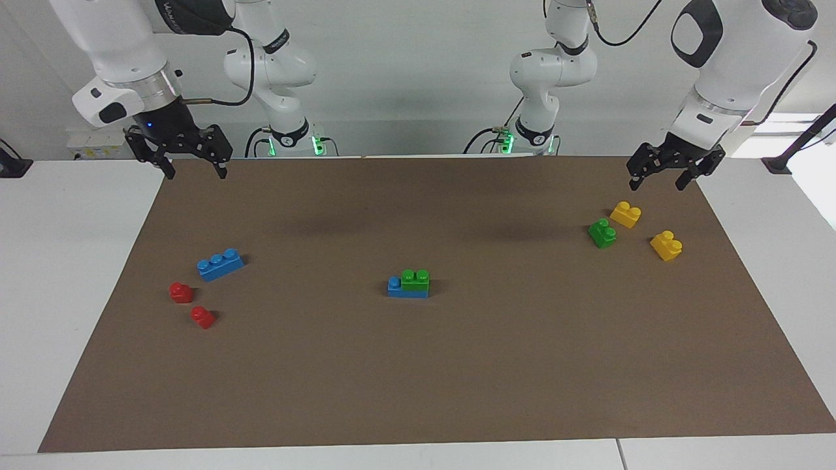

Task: Remove green block with left arm and hold with right

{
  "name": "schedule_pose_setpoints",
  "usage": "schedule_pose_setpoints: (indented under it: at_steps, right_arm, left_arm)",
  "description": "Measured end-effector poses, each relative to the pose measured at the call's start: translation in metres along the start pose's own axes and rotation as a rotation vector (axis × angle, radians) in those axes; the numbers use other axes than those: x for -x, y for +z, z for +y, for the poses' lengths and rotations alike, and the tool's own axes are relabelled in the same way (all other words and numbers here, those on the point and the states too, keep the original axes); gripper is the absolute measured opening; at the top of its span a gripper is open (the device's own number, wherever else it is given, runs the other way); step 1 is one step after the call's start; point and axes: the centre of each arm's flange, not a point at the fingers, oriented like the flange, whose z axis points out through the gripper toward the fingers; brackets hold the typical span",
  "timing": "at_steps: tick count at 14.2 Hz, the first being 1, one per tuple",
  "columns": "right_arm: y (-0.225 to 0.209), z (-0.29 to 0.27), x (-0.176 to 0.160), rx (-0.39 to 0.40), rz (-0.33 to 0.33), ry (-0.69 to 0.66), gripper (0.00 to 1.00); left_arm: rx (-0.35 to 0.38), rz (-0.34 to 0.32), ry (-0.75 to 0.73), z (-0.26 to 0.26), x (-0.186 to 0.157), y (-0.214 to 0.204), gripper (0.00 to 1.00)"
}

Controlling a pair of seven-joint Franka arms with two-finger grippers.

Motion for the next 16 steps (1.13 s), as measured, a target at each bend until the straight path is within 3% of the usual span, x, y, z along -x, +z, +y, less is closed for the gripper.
schedule_pose_setpoints:
  at_steps: [16]
  right_arm:
    - [0.0,0.021,0.0,0.001,0.001,0.039,1.0]
  left_arm:
    - [0.0,-0.003,0.0,0.0,0.0,0.001,1.0]
